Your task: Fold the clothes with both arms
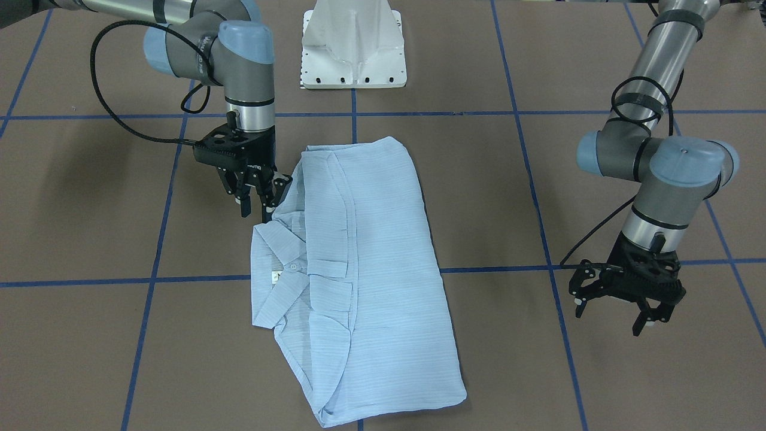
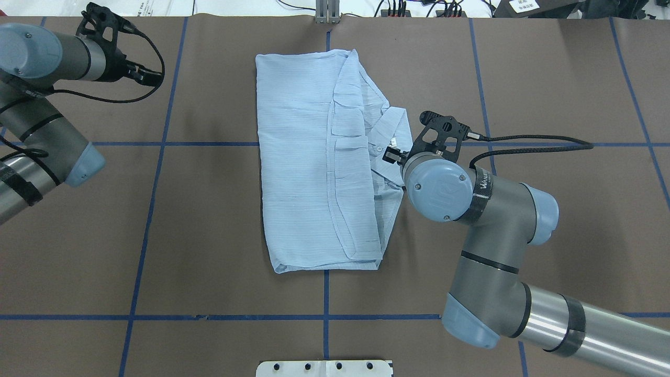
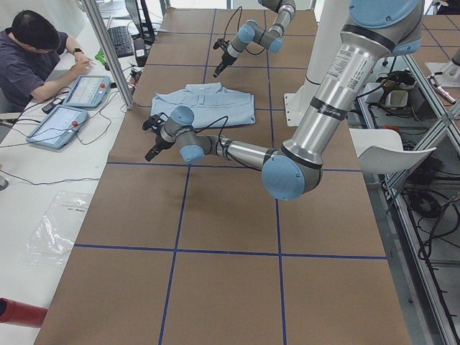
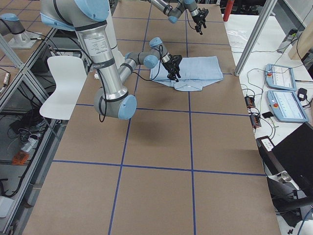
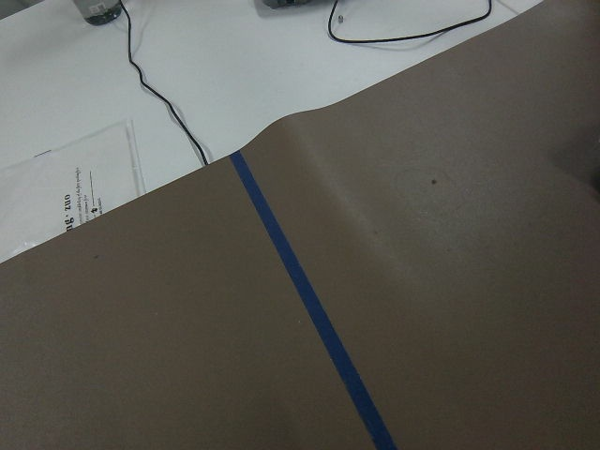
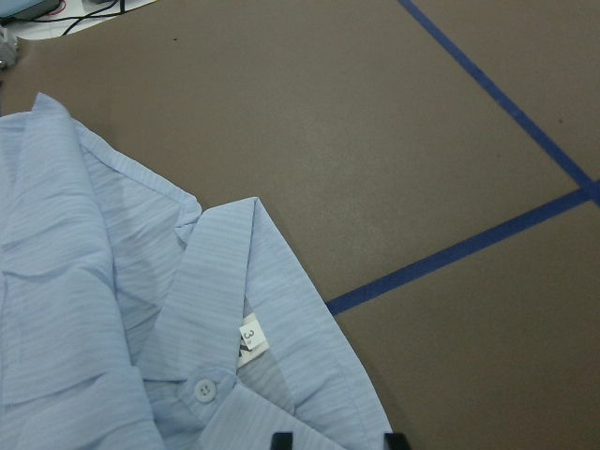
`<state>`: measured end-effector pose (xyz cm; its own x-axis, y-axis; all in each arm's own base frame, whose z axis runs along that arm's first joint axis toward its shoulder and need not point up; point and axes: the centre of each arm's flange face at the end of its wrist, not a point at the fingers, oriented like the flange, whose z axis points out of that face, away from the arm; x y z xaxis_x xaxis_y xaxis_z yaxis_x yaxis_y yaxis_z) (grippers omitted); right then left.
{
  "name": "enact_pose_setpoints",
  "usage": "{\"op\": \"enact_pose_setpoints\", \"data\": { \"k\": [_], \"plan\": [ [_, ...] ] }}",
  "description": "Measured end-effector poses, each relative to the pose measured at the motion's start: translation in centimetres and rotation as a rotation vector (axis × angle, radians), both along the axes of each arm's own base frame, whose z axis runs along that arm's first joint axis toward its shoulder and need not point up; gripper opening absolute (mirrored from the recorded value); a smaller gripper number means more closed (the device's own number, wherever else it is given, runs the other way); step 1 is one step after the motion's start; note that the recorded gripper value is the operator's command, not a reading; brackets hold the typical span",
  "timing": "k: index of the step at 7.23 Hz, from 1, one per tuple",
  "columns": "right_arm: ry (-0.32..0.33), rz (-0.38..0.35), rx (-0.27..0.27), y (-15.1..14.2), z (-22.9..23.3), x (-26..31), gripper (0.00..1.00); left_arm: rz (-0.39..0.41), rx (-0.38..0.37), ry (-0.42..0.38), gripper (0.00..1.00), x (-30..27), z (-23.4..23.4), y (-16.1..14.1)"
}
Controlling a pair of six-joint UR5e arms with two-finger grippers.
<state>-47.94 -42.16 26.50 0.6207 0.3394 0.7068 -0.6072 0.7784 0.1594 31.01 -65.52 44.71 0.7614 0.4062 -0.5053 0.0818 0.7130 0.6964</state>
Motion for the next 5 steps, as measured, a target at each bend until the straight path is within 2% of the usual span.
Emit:
{"op": "enact_pose_setpoints", "data": {
  "k": [2,4,5],
  "plan": [
    [0.061,-0.101,0.005,0.5,-3.1,1.0,1.0,0.0,0.0,0.0,1.0,0.0,0.0,0.0],
    [0.095,-0.156,0.007,-0.9,-6.3,-4.3,1.0,0.001,0.0,0.001,1.0,0.0,0.0,0.0],
    [0.132,-0.191,0.01,-1.7,-7.2,-7.0,1.0,0.001,0.001,0.002,1.0,0.0,-0.1,0.0]
  ]
}}
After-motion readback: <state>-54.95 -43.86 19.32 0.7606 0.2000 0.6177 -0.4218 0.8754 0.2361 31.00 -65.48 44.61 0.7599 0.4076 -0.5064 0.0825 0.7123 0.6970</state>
